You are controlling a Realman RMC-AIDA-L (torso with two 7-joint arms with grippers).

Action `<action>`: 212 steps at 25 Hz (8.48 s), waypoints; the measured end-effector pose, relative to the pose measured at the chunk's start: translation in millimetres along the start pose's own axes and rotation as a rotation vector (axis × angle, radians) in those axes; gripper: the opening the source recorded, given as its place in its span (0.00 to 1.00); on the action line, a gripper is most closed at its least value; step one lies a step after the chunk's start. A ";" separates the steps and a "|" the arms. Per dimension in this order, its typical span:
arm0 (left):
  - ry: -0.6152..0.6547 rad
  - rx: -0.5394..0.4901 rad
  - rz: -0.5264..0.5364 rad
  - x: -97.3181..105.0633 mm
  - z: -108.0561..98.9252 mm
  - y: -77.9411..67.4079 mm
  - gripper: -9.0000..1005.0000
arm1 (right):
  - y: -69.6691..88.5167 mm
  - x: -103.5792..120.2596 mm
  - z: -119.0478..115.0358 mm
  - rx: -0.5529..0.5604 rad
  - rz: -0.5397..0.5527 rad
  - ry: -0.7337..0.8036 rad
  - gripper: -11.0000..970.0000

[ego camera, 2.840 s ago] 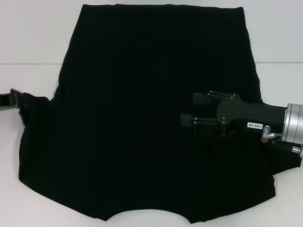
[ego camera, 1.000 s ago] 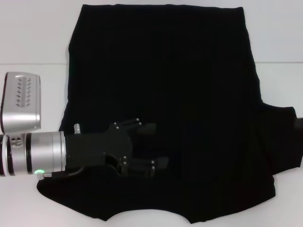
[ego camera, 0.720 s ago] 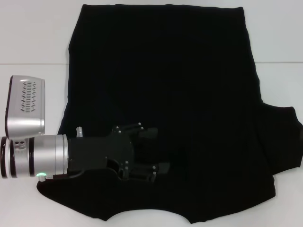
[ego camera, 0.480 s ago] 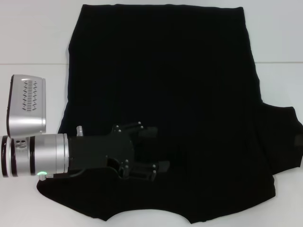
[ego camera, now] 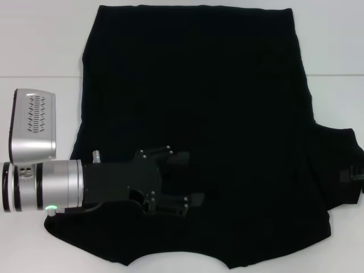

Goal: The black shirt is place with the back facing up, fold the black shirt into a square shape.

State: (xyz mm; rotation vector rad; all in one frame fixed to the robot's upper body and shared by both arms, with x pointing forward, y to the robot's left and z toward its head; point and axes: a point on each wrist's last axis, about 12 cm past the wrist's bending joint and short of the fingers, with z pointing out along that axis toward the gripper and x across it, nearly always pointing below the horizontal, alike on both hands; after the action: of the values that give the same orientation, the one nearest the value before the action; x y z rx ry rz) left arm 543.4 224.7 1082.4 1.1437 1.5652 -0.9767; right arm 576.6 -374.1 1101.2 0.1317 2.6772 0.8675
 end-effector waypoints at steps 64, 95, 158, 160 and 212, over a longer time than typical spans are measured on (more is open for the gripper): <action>-0.036 -0.017 -0.056 5.2 3.8 -3.5 0.92 | -9.4 -28.6 -7.2 0.063 -0.106 -0.267 0.05; -0.030 -0.052 -0.067 5.9 0.4 1.0 0.92 | 117.5 -48.7 59.6 -0.139 -0.454 -0.023 0.12; 0.400 -0.495 -1.085 32.8 -135.5 16.7 0.79 | 142.5 -0.7 74.4 -0.562 -0.907 -0.300 0.92; 0.402 -0.497 -1.086 33.6 -135.5 17.1 0.75 | 142.4 -0.7 74.0 -0.564 -0.906 -0.302 0.92; 0.319 -0.503 -1.040 37.3 -129.7 19.1 0.05 | -1.2 41.3 -4.4 -0.162 -0.351 0.148 0.91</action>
State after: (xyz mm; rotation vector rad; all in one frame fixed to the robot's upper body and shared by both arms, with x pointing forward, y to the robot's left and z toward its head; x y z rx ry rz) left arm 527.9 360.0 1077.1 0.0614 2.5614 -0.9368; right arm 536.2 -369.9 1092.6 -0.4419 2.6301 1.0018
